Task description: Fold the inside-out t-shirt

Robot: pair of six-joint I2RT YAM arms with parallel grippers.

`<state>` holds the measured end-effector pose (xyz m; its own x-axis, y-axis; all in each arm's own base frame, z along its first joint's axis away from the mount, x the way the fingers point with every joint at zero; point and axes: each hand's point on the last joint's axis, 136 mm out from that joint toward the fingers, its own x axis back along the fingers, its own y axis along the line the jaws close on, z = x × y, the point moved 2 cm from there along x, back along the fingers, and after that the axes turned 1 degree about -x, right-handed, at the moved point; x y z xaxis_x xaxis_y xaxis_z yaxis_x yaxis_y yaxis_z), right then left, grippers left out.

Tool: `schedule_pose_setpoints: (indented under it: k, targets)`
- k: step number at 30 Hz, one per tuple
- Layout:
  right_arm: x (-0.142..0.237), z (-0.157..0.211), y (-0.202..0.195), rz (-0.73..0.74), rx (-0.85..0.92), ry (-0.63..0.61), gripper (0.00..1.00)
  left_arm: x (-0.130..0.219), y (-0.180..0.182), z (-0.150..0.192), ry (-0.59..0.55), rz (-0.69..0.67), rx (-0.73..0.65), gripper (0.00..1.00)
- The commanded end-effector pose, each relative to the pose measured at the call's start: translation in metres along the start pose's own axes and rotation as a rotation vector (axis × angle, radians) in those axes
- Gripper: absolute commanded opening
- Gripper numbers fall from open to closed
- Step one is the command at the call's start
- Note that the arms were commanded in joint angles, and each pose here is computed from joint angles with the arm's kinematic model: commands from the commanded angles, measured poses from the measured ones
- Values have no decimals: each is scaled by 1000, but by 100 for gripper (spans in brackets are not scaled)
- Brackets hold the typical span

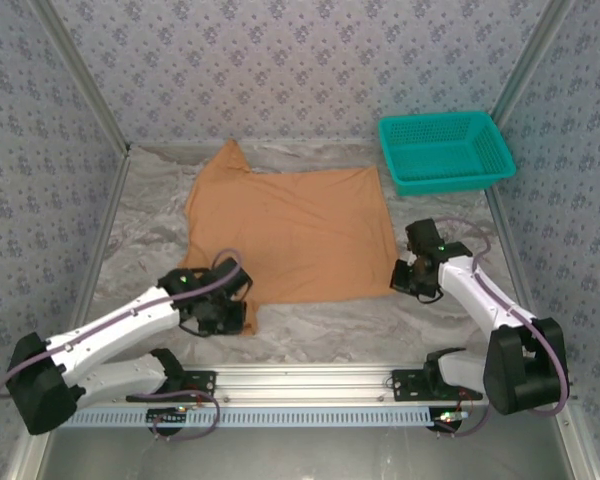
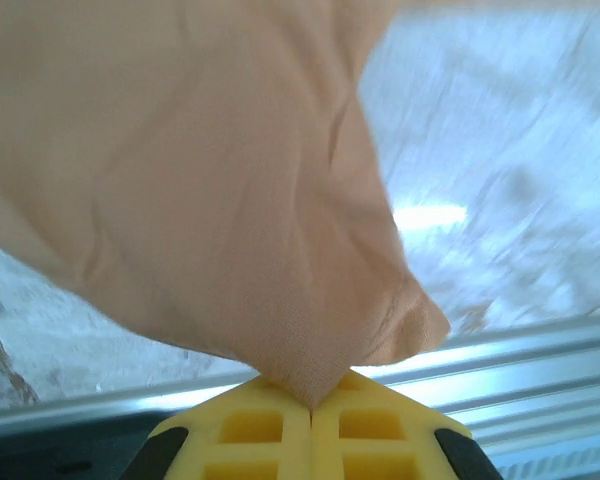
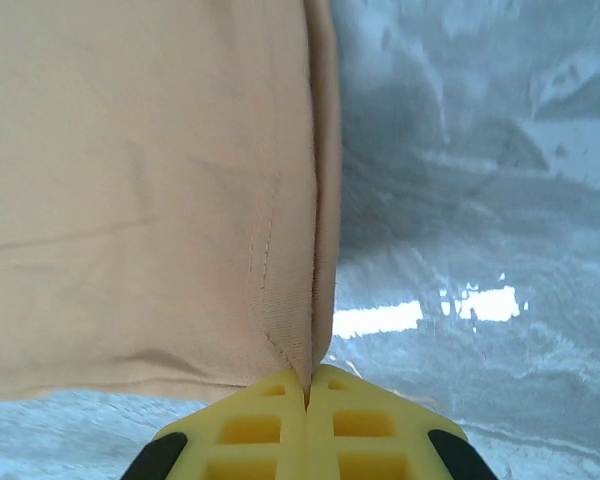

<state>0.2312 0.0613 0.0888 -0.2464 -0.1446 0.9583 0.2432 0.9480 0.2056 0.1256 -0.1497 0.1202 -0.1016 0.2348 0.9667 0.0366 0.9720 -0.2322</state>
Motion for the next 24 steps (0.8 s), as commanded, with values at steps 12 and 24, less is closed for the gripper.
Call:
schedule_pose_setpoints:
  k: [12,24]
  targets:
    - [-23,-122,31,-31,2,-63,0,48,14,-178,-295,26,15,0]
    - [-48,-183,48,-16,18,-91,0,37,30,-269,-305,11,32,0]
